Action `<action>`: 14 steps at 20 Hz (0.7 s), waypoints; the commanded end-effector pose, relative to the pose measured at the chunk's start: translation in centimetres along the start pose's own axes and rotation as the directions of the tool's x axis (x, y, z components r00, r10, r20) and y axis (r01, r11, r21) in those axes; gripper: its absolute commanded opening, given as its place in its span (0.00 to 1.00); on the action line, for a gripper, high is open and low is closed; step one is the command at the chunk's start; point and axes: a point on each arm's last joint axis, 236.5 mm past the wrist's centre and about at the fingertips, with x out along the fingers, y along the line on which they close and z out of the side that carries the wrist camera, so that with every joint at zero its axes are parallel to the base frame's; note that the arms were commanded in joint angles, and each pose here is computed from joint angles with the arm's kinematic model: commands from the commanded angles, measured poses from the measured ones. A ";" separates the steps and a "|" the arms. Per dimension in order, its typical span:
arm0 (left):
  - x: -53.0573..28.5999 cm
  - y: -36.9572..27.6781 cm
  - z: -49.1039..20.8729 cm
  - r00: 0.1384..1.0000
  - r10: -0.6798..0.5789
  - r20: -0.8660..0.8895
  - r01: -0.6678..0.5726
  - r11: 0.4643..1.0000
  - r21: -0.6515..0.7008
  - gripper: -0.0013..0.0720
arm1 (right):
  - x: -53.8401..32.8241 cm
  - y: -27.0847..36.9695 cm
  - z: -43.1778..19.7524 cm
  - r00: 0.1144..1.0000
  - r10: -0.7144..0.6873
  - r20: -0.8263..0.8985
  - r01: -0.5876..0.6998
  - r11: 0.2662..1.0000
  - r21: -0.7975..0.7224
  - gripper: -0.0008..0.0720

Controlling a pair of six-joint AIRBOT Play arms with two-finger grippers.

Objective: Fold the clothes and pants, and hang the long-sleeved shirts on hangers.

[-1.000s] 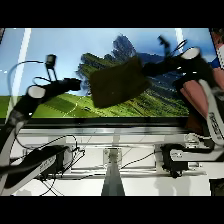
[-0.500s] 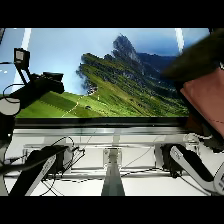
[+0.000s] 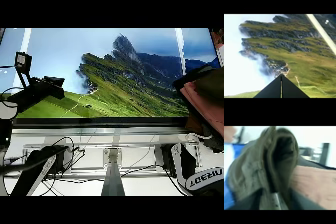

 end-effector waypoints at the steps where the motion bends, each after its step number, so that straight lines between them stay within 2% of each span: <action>1: 0.0 0.0 -0.1 1.000 -0.001 -0.004 0.002 1.000 0.001 0.04 | 0.3 -1.6 -1.3 0.997 -0.045 -0.066 0.041 0.997 -0.060 0.62; 4: 0.0 0.0 -0.1 1.000 -0.002 -0.003 0.002 1.000 0.001 0.04 | 0.5 2.3 -3.6 0.988 0.071 -0.134 -0.090 0.987 -0.136 0.40; 5: 0.0 0.0 -0.1 1.000 -0.002 -0.003 0.002 1.000 0.001 0.04 | 0.3 3.7 -4.2 0.984 0.109 -0.141 -0.137 0.967 -0.213 0.23; 6: 0.0 0.0 -0.1 1.000 -0.001 -0.003 0.001 1.000 0.001 0.04 | 0.0 5.2 -4.9 0.977 0.148 -0.152 -0.188 0.936 -0.299 0.10; 7: 0.0 0.0 -0.1 1.000 -0.002 -0.003 0.002 1.000 0.001 0.04 | -0.6 7.2 -5.9 0.965 0.201 -0.169 -0.253 0.883 -0.395 0.07; 9: 0.0 0.0 -0.1 1.000 -0.002 -0.003 0.002 1.000 0.001 0.04 | -2.2 11.0 -8.9 0.923 0.303 -0.237 -0.385 0.724 -0.573 0.07; 10: 0.0 0.0 -0.1 1.000 -0.002 -0.003 0.002 1.000 0.000 0.04 | -3.6 12.9 -11.1 0.888 0.353 -0.295 -0.458 0.612 -0.645 0.07; 12: 0.0 0.0 -0.1 1.000 -0.001 -0.003 0.001 1.000 0.000 0.04 | -6.3 15.5 -15.2 0.815 0.418 -0.401 -0.561 0.397 -0.727 0.07; 14: 0.0 0.0 -0.1 1.000 -0.002 -0.003 0.002 1.000 0.000 0.04 | -8.7 16.8 -18.4 0.761 0.441 -0.475 -0.602 0.209 -0.771 0.07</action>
